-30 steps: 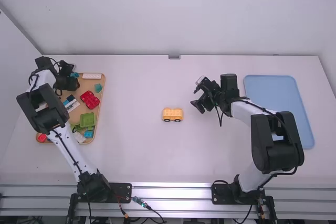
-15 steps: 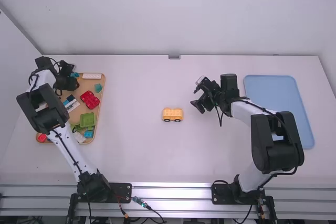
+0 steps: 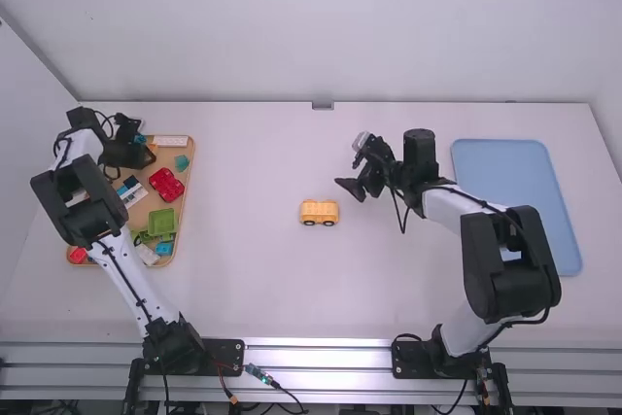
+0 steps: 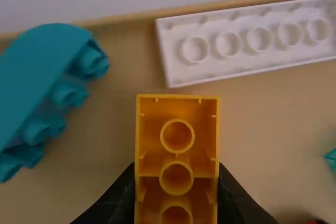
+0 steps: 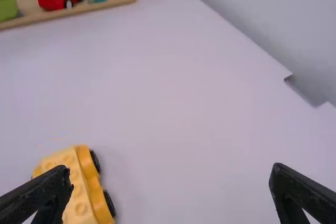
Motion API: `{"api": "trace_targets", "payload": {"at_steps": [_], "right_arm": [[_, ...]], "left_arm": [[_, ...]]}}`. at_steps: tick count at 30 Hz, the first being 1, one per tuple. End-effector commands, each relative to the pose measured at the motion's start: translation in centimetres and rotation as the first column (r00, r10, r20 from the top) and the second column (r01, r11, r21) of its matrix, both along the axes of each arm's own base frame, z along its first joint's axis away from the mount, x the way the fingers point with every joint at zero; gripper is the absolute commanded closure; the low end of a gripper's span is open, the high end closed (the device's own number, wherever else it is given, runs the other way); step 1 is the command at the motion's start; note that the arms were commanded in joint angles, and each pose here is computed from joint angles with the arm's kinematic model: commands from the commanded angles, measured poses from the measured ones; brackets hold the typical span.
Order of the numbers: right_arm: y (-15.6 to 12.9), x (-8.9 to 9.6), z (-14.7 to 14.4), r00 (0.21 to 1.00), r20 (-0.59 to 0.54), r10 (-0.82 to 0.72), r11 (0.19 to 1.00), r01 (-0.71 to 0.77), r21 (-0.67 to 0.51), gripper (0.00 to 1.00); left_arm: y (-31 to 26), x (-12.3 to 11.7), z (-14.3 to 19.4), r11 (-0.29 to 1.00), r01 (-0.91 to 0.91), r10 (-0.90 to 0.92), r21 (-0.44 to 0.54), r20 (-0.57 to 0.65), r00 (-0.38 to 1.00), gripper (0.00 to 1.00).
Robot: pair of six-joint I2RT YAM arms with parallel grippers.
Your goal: Assemble lego blocks to make yellow taxi
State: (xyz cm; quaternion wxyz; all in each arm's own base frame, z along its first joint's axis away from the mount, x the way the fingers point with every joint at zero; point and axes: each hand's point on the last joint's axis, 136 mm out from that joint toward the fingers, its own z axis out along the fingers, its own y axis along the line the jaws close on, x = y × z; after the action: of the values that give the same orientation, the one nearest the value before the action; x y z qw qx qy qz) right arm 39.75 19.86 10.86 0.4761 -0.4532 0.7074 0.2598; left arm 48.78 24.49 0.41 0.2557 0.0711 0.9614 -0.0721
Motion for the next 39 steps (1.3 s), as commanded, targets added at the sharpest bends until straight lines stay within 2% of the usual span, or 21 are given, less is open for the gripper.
{"api": "trace_targets", "payload": {"at_steps": [1,6,12,16,20,23,26,29,33,35,39], "right_arm": [[0.4,-0.2,2.0,0.999,-0.049,-0.011,0.996,0.015,0.088,0.01],[0.4,0.2,2.6,0.998,-0.06,-0.027,0.992,0.034,0.122,0.01],[0.5,0.2,2.7,0.997,-0.073,-0.031,0.99,0.04,0.132,0.01],[1.5,-0.1,3.9,0.997,-0.079,-0.002,0.982,0.017,0.188,0.01],[3.8,-1.8,6.2,0.991,0.01,0.134,0.959,-0.133,0.25,0.01],[4.8,-2.3,7.4,0.986,0.029,0.165,0.944,-0.167,0.285,0.01],[5.5,-3.3,8.5,0.973,0.046,0.226,0.919,-0.228,0.322,0.01],[5.6,-4.7,9.4,0.945,0.086,0.315,0.882,-0.325,0.342,0.01],[4.6,-4.6,9.9,0.943,0.073,0.325,0.871,-0.329,0.366,0.0],[4.1,-5.3,10.4,0.924,0.095,0.37,0.847,-0.377,0.374,0.02],[3.2,-6.2,12.0,0.897,0.117,0.426,0.806,-0.435,0.401,0.07]], "left_arm": [[-2.1,0.7,4.2,0.997,0.052,-0.046,-0.06,0.095,0.994,0.98],[-5.4,0.7,7.1,0.983,0.166,-0.146,-0.083,0.204,0.968,0.98],[-7.2,-0.3,10.3,0.996,0.094,-0.086,-0.006,0.327,0.941,0.98],[-13.8,-2.2,13.4,0.969,0.248,-0.21,-0.016,0.481,0.851,0.98],[-24.2,-4.6,16.0,0.853,0.512,-0.348,-0.097,0.625,0.698,0.98],[-29.8,-5.8,16.6,0.757,0.638,-0.406,-0.142,0.662,0.63,0.98],[-35.1,-7.5,17.2,0.632,0.758,-0.479,-0.16,0.689,0.545,0.98],[-40.4,-10.2,18.8,0.445,0.886,-0.538,-0.128,0.753,0.379,0.98],[-43.5,-11.6,20.4,0.335,0.935,-0.538,-0.115,0.791,0.29,0.98],[-44.9,-12.5,21.3,0.278,0.953,-0.532,-0.12,0.807,0.257,0.98],[-47.0,-14.3,21.7,0.186,0.981,-0.531,-0.049,0.835,0.142,0.98]]}}
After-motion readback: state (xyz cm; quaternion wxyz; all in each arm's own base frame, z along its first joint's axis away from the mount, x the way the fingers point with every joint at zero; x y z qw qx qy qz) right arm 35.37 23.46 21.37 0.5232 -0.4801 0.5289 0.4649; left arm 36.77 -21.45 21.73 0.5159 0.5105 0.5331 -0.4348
